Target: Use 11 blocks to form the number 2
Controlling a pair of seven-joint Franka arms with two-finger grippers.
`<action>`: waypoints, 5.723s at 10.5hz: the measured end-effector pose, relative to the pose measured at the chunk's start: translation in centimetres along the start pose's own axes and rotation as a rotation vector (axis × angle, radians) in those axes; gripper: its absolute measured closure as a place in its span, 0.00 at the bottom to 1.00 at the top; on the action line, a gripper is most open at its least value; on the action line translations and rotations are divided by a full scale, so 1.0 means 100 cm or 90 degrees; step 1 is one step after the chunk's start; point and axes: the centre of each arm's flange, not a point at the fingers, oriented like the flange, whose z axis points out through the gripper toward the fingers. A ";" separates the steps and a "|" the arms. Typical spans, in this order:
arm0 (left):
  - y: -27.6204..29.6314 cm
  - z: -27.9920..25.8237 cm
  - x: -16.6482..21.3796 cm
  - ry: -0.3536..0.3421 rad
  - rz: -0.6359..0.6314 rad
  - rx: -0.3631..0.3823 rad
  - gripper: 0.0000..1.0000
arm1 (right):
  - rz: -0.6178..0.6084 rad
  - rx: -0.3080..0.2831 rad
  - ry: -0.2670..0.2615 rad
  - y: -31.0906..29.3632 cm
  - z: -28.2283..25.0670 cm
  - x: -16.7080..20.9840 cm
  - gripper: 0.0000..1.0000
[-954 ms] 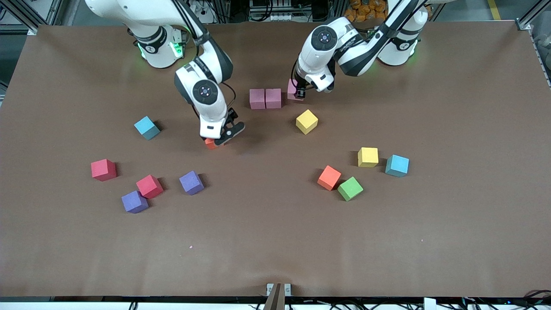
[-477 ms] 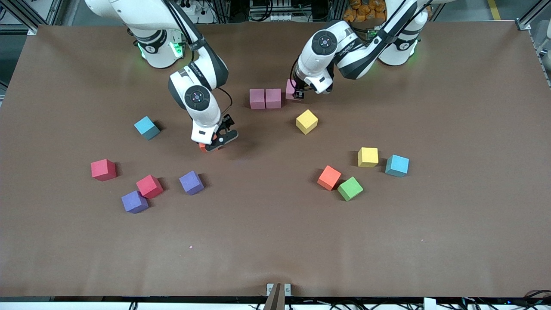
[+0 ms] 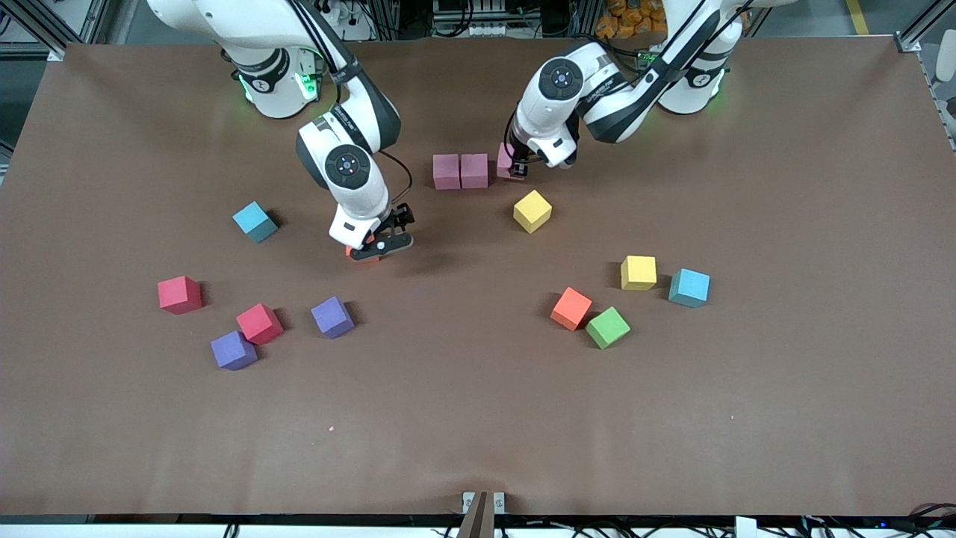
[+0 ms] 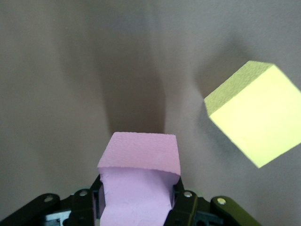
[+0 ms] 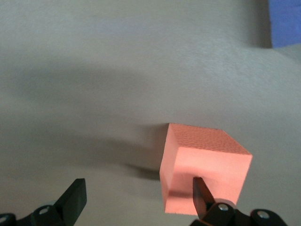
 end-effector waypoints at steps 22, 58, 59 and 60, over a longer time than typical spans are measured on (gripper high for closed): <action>0.001 0.041 -0.018 0.015 -0.086 -0.052 0.45 | 0.097 0.001 -0.012 0.056 0.009 0.015 0.00; 0.001 -0.011 -0.028 0.015 -0.062 -0.128 0.00 | -0.121 0.040 0.008 -0.031 -0.025 0.069 0.41; 0.008 -0.020 -0.023 0.020 -0.059 -0.139 0.00 | -0.118 0.044 0.009 -0.033 -0.024 0.074 0.41; 0.015 -0.024 -0.017 0.027 -0.047 -0.145 0.00 | -0.116 0.046 0.012 -0.035 -0.024 0.078 0.41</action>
